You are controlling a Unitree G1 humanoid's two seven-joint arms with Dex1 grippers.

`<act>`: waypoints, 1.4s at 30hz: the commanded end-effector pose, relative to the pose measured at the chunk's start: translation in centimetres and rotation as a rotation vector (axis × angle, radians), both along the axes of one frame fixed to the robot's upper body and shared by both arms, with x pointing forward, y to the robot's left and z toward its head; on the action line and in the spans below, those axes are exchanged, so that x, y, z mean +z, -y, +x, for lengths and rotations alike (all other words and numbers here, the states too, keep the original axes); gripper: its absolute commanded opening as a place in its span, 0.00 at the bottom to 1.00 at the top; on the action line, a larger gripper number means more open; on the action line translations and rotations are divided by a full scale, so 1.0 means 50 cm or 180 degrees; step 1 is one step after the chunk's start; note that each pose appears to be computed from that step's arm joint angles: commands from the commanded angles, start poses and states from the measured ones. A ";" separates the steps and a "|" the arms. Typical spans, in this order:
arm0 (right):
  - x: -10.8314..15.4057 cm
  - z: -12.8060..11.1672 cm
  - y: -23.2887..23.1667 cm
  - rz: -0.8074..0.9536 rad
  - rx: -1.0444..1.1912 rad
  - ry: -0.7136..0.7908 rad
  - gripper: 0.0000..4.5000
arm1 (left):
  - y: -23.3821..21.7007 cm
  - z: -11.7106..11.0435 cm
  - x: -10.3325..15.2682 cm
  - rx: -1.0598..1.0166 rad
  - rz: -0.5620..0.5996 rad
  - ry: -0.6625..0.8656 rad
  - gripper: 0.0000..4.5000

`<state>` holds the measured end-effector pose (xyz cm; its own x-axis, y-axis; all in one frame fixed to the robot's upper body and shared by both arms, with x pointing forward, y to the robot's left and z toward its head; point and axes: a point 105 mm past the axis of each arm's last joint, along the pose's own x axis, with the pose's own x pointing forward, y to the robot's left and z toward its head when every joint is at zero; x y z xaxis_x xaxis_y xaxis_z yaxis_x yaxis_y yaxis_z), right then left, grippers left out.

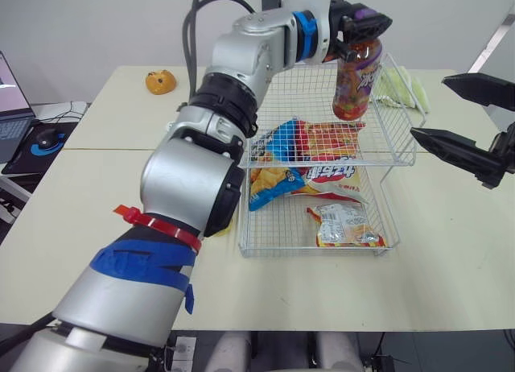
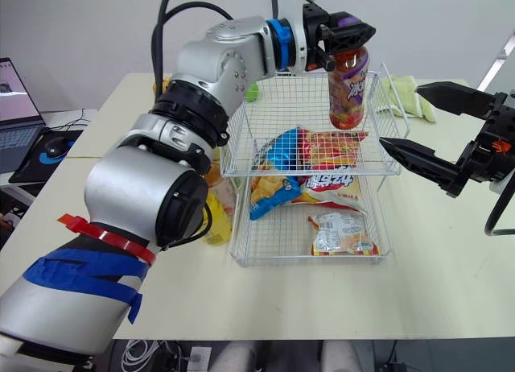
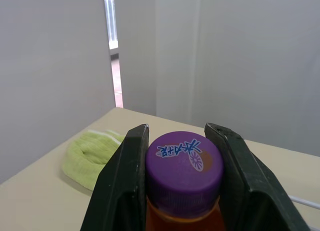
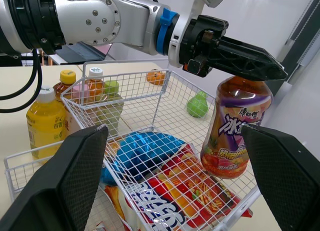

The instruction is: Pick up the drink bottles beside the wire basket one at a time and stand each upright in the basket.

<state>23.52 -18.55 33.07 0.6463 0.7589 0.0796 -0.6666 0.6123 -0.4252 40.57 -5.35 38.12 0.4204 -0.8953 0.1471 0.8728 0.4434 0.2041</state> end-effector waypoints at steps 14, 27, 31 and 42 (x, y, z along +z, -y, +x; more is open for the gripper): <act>0.027 -0.021 0.011 0.0001 -0.0136 0.0262 1.00 | 0.007 -0.069 0.096 -0.0573 -0.0058 0.0298 1.00; 0.020 -0.015 0.007 -0.0201 0.0068 0.0118 1.00 | -0.329 -0.122 0.106 -0.0155 0.0000 0.0723 1.00; 0.015 -0.008 -0.001 -0.0314 0.0249 0.0017 1.00 | -0.448 -0.134 0.067 0.0566 -0.0002 0.0632 1.00; 0.005 0.020 -0.035 -0.0599 0.0873 -0.0151 1.00 | -0.738 -0.227 -0.113 0.2374 0.0198 0.0216 1.00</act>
<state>24.58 -17.01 32.92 0.4379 0.8927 -0.1067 -0.8216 0.3492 -0.4506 30.84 30.75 31.04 0.9033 -0.4195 0.0898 0.3905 0.8907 0.2329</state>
